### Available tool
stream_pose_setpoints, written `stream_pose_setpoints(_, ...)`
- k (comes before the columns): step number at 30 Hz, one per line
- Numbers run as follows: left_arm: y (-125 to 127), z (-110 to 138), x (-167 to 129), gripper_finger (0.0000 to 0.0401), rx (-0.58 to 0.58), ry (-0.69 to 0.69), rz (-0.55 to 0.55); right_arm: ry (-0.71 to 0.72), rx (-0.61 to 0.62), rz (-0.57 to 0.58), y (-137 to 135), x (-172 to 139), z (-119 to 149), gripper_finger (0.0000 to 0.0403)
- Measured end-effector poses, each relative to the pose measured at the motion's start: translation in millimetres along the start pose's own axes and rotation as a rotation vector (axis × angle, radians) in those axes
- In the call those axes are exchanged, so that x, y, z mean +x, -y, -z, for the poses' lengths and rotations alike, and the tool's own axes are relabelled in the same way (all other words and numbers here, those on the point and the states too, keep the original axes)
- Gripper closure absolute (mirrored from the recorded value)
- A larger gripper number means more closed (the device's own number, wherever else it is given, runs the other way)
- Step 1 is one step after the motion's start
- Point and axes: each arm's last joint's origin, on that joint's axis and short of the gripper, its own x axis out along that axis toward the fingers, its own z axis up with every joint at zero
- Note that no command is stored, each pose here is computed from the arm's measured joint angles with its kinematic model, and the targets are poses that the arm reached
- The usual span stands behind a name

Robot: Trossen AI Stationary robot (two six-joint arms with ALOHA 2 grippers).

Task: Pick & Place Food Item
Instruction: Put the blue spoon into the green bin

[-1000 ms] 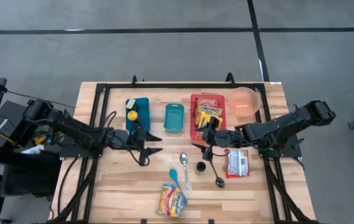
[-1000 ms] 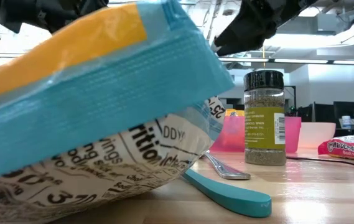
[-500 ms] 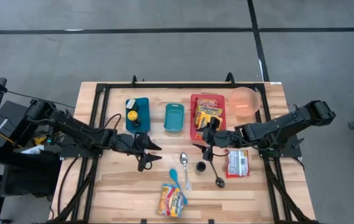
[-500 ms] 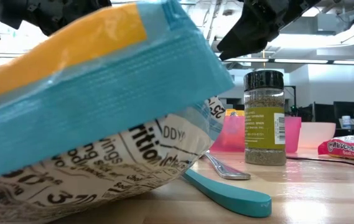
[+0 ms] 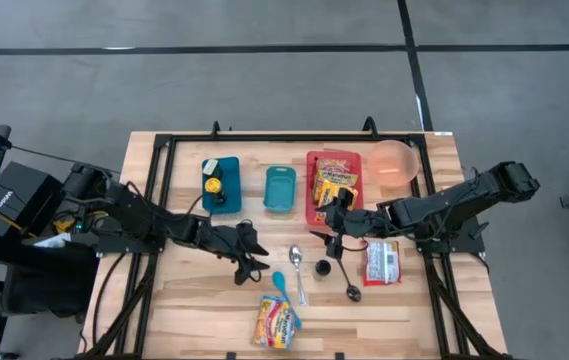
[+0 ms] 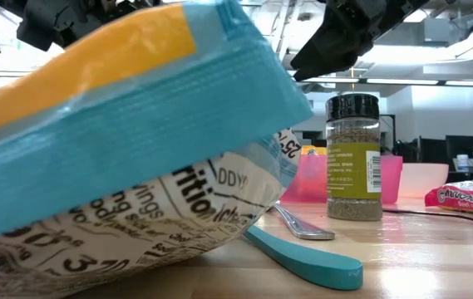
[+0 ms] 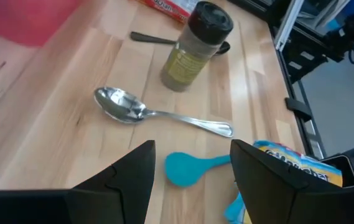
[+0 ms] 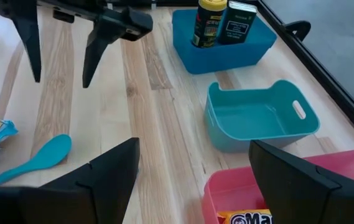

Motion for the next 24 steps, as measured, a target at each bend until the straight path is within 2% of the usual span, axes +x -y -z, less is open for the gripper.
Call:
stream_pose_setpoints(9, -6.2, 14.5, 17.1, 0.0197, -0.075, -0.063, -0.022, 0.0, 0.0, 0.0, 0.0, 0.0, 0.0, 0.0106)
stream_pose_setpoints(24, -10.5, 25.5, 34.0, 0.0197, -0.104, -0.075, -0.012, 0.0, 0.003, 0.0, 0.0, -0.1, 0.0, 0.0106)
